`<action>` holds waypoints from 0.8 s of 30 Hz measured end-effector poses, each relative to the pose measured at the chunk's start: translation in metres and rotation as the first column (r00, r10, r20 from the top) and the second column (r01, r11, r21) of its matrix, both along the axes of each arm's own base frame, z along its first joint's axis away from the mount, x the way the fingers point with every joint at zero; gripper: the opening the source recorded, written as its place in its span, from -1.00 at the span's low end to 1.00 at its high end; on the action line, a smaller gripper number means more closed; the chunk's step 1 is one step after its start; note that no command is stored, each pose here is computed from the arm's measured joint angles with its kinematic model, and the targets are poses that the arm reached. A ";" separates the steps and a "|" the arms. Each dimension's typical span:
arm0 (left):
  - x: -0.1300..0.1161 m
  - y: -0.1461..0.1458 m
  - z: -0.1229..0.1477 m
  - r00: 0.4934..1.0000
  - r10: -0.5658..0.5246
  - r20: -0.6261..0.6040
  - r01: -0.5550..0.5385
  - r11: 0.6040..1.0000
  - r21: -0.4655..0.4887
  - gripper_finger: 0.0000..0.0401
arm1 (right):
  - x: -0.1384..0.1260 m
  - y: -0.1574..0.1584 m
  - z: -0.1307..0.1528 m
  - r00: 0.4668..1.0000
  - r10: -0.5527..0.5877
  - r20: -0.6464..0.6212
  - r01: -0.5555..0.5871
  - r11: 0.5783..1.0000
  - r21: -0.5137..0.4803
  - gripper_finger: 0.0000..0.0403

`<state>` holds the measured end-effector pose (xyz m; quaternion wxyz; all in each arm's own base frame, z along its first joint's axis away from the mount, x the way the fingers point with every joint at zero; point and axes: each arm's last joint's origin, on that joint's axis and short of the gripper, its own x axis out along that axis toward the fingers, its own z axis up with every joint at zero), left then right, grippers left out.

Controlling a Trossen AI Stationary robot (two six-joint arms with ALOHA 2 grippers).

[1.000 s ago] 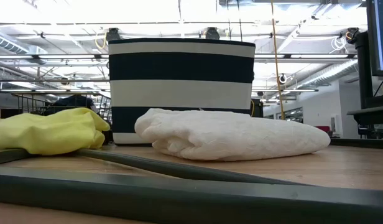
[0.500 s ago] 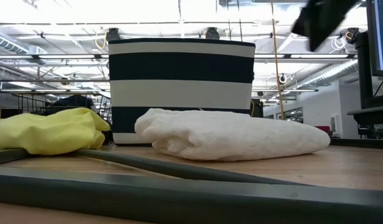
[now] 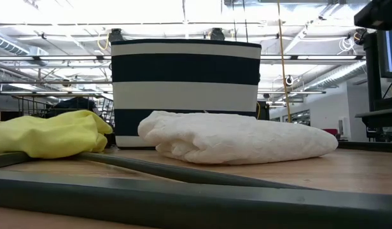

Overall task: Pick & Place Cloths
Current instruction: Put the dark gray sock into the transparent bin

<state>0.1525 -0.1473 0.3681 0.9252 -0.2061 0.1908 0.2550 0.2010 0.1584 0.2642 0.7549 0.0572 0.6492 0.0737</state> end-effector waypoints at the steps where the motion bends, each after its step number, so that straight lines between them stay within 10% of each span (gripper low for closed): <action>1: 0.001 0.001 0.000 1.000 0.006 -0.003 -0.006 1.000 0.006 0.00 | -0.002 0.001 0.000 1.000 0.008 0.000 -0.008 1.000 -0.013 0.25; 24: 0.013 0.013 -0.001 0.998 0.057 -0.041 -0.057 0.998 0.001 0.35 | -0.010 0.005 -0.072 1.000 -0.005 0.025 0.002 0.995 0.099 0.26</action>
